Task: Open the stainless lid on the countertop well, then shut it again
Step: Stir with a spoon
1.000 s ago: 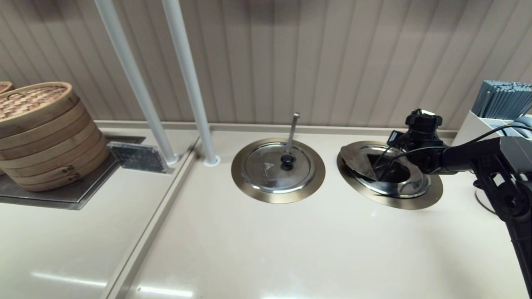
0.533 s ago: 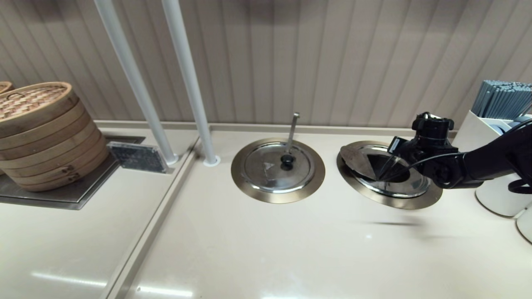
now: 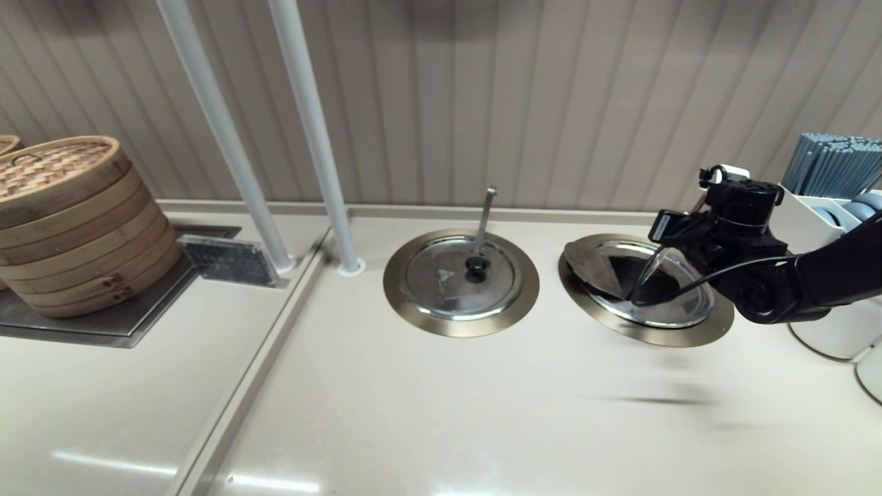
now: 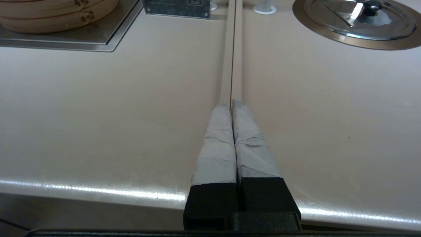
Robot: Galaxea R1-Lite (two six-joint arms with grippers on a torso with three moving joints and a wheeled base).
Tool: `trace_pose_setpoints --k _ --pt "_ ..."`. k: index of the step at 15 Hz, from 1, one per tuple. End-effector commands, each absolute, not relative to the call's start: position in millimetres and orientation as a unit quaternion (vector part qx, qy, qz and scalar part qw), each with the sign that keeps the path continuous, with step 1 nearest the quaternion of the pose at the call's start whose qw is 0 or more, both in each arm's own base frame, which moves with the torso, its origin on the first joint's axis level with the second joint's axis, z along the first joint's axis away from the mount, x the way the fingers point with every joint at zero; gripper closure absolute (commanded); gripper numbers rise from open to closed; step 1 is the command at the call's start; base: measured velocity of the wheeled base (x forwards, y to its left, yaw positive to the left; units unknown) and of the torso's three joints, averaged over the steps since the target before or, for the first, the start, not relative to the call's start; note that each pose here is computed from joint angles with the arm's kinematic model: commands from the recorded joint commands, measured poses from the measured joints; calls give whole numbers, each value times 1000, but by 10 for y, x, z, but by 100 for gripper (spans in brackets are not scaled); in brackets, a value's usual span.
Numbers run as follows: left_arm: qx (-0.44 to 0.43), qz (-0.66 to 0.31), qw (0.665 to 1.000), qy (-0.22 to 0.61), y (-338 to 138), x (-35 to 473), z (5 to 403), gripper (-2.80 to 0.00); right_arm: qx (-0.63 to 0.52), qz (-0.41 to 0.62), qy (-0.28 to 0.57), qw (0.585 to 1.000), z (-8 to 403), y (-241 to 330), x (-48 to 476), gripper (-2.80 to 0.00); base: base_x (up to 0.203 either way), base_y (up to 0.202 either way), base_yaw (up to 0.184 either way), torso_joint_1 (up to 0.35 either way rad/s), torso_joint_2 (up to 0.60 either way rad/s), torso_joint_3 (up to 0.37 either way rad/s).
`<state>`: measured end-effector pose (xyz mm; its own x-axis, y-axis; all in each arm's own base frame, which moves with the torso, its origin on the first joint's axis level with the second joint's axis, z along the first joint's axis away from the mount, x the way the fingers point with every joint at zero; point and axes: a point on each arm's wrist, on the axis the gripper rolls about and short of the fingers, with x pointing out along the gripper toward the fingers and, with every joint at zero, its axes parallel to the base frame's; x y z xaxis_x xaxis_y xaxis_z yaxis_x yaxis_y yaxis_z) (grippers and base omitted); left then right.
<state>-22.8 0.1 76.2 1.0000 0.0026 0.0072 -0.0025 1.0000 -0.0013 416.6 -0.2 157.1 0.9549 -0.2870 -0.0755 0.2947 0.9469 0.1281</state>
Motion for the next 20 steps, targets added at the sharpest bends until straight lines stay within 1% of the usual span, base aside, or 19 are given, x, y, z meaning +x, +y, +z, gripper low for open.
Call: trace_pose_setpoints --k 1,4,6,9,12,14,17,20 --pt "-1 2 1000 -4 1 -228 763 0 64 -146 20 987 1660 -8 4109 0 0 0 0 0 0 0" --pt "-1 2 1000 -4 1 -228 763 0 23 -114 39 992 1701 0 3916 0 0 0 0 0 0 0" --pt "-1 2 1000 -4 1 -228 763 0 -7 -121 54 991 1688 -111 3884 0 0 0 0 0 0 0" --pt "-1 2 1000 -4 1 -228 763 0 -40 -141 80 986 1486 -269 4001 0 0 0 0 0 0 0" --pt "-1 2 1000 -4 1 -228 763 0 -29 -177 57 982 1327 -337 4268 0 0 0 0 0 0 0" --pt "-1 2 1000 -4 1 -228 763 0 12 -180 24 983 1313 -286 4389 0 0 0 0 0 0 0" --pt "-1 2 1000 -4 1 -228 763 0 52 -143 17 988 1313 23 4407 0 0 0 0 0 0 0" --pt "-1 2 1000 -4 1 -228 763 0 54 -125 18 991 1389 54 4289 0 0 0 0 0 0 0"
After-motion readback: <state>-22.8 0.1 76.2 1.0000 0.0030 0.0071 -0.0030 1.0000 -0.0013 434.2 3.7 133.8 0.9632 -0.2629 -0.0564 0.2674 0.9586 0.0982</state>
